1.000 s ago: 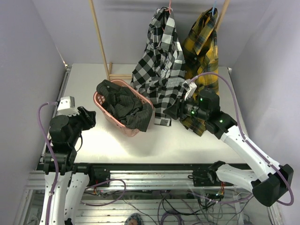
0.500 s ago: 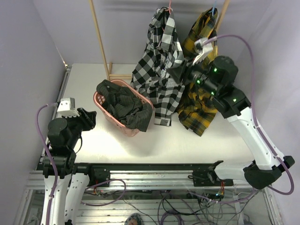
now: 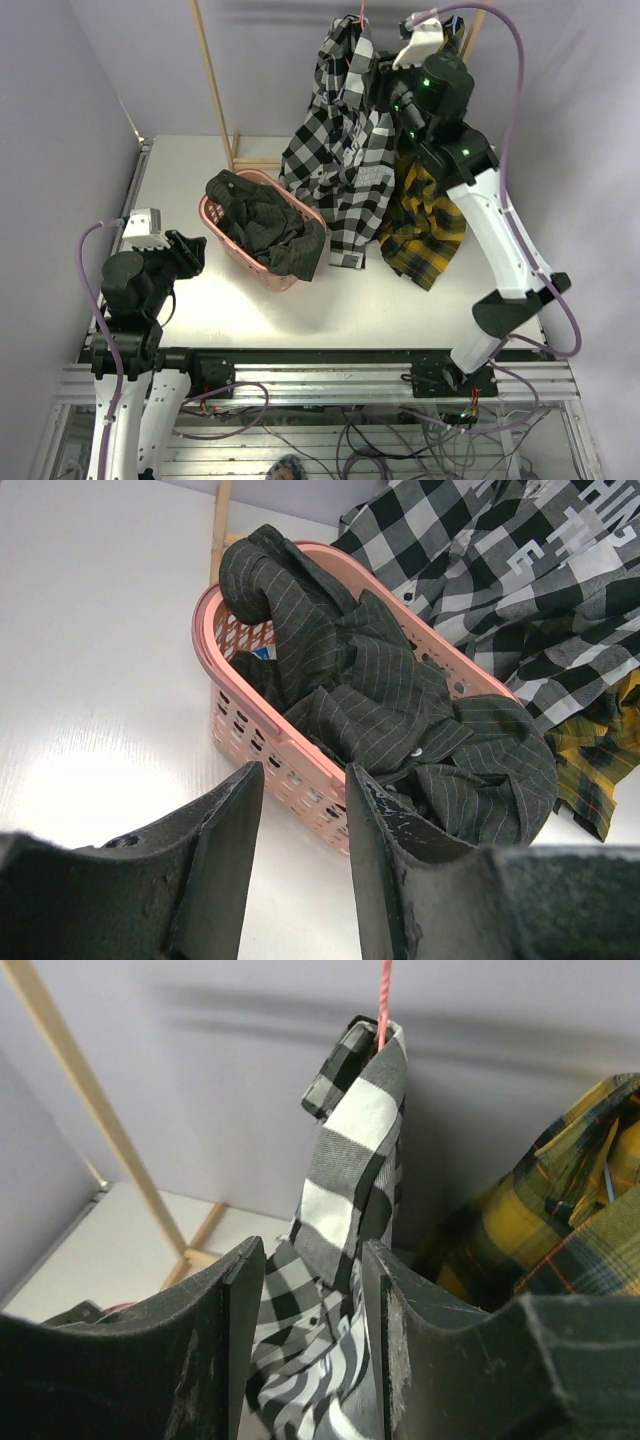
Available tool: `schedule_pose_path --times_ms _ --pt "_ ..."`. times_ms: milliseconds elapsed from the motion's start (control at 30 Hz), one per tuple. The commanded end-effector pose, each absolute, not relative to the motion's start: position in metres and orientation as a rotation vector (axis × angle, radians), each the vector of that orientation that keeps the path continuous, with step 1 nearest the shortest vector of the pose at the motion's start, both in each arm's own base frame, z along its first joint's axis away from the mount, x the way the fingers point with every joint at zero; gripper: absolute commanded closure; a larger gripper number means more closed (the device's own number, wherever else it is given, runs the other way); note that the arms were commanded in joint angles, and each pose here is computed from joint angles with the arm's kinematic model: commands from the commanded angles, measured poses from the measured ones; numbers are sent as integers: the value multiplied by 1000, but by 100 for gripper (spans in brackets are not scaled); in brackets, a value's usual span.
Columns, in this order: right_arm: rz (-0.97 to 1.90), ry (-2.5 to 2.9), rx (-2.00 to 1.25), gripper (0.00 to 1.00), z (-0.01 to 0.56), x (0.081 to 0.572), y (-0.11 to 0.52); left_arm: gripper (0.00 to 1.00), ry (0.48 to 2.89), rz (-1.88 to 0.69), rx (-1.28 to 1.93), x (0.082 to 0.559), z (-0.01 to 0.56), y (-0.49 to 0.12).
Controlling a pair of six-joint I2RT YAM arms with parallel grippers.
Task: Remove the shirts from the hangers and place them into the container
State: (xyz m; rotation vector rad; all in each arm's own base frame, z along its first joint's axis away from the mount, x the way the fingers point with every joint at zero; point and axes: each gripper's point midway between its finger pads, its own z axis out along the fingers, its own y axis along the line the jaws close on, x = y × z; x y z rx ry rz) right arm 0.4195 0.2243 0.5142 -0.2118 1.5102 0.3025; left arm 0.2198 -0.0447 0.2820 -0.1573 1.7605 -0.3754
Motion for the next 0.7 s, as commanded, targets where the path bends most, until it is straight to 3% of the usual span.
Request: schedule_pose_path --times_ms 0,267,667 --pt "153 1523 -184 55 519 438 211 50 1745 -390 -130 222 285 -49" --pt "91 1522 -144 51 518 456 199 51 1749 -389 -134 223 285 -49" --pt "122 1625 -200 50 472 481 202 51 1751 -386 -139 223 284 -48"
